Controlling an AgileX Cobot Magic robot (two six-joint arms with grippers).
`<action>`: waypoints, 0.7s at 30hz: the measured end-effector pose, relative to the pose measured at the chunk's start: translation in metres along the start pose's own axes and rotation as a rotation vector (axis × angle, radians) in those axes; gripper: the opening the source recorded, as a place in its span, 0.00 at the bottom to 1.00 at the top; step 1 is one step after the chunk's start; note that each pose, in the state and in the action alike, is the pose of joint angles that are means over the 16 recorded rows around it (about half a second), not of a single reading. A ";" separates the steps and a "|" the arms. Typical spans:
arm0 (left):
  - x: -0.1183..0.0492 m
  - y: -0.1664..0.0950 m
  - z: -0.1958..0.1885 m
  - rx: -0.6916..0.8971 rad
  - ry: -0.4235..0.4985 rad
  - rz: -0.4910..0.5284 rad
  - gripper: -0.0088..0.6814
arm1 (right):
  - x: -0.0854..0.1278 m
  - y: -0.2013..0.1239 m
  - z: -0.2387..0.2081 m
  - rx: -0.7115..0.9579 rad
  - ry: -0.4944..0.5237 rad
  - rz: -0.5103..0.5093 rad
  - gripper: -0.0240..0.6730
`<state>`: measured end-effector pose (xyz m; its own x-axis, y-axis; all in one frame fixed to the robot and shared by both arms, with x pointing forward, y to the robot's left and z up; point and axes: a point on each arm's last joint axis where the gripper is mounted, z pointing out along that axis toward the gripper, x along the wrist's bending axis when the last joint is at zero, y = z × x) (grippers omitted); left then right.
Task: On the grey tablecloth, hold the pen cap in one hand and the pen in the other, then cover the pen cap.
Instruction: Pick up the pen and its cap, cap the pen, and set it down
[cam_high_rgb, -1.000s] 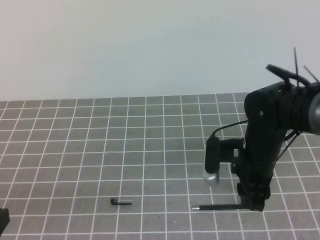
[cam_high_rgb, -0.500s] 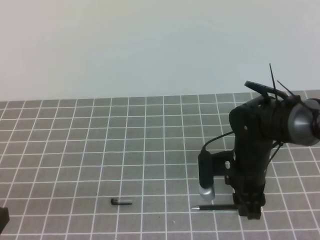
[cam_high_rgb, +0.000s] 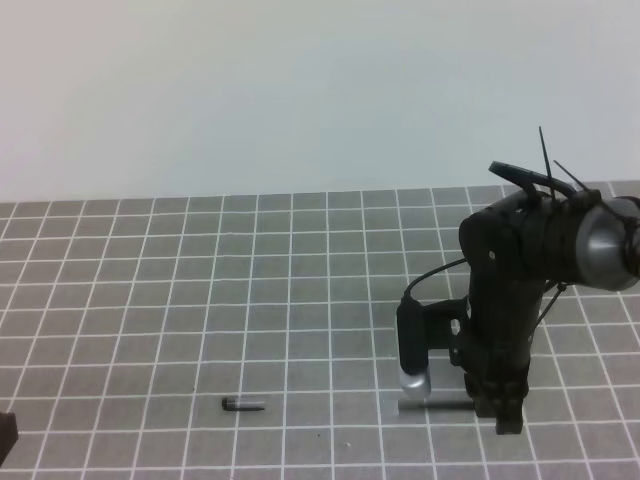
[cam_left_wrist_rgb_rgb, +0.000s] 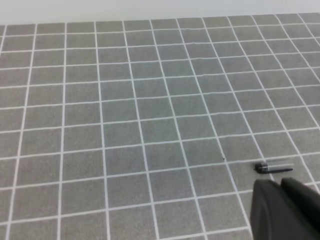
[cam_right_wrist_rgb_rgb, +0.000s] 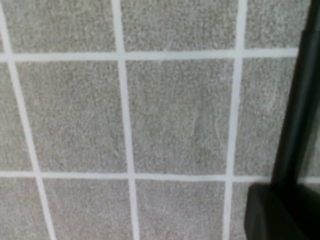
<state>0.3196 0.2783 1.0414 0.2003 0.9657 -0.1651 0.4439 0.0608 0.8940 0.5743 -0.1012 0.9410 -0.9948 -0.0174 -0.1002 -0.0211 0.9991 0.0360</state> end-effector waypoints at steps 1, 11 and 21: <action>0.000 0.000 0.000 -0.001 0.000 0.000 0.01 | 0.000 0.000 0.000 0.000 0.000 -0.002 0.16; 0.000 0.001 0.000 -0.011 -0.001 -0.005 0.01 | -0.005 0.004 -0.014 -0.018 -0.009 -0.001 0.03; -0.008 0.020 0.002 0.111 -0.064 -0.032 0.01 | -0.017 0.024 -0.060 -0.168 0.015 0.071 0.03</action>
<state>0.3289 0.2712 1.0596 0.2379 0.9456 -0.2220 0.5446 0.0594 0.8366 0.5848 -0.0790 1.0034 -0.9957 0.0509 -0.0769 0.0340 0.9776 0.2078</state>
